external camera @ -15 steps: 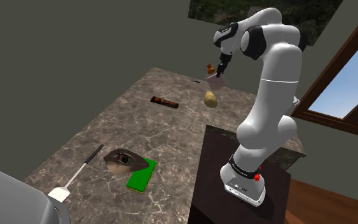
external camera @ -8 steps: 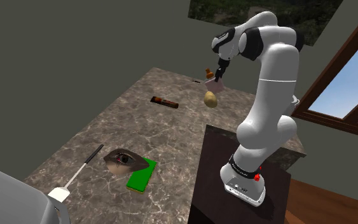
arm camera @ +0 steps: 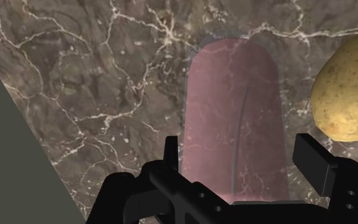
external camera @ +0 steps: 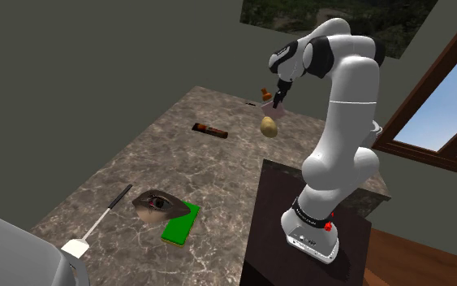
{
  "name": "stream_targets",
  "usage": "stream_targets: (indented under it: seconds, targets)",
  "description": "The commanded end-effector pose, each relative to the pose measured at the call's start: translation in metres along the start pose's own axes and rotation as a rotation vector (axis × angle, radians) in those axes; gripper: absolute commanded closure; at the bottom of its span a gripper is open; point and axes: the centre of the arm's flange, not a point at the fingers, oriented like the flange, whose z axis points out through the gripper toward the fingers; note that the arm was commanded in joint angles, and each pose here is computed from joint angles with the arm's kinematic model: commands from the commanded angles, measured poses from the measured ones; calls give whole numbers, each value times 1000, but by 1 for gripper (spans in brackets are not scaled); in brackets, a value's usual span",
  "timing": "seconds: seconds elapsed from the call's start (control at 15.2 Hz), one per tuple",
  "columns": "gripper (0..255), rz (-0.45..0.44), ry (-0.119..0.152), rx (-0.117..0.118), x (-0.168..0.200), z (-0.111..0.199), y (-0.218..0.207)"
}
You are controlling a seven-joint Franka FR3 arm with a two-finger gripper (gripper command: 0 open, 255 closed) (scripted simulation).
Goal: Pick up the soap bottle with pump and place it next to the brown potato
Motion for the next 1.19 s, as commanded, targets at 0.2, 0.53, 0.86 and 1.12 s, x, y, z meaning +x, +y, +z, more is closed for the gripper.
stream_targets:
  seconds: [0.2, 0.53, 0.86, 1.12]
  targets:
    - [255, -2, -12, 15, 0, 11, -2]
    - [0, -2, -12, 15, -1, 11, -5]
    - [0, -2, -12, 15, 1, -16, -2]
    - [0, -2, -12, 15, 1, -39, -1]
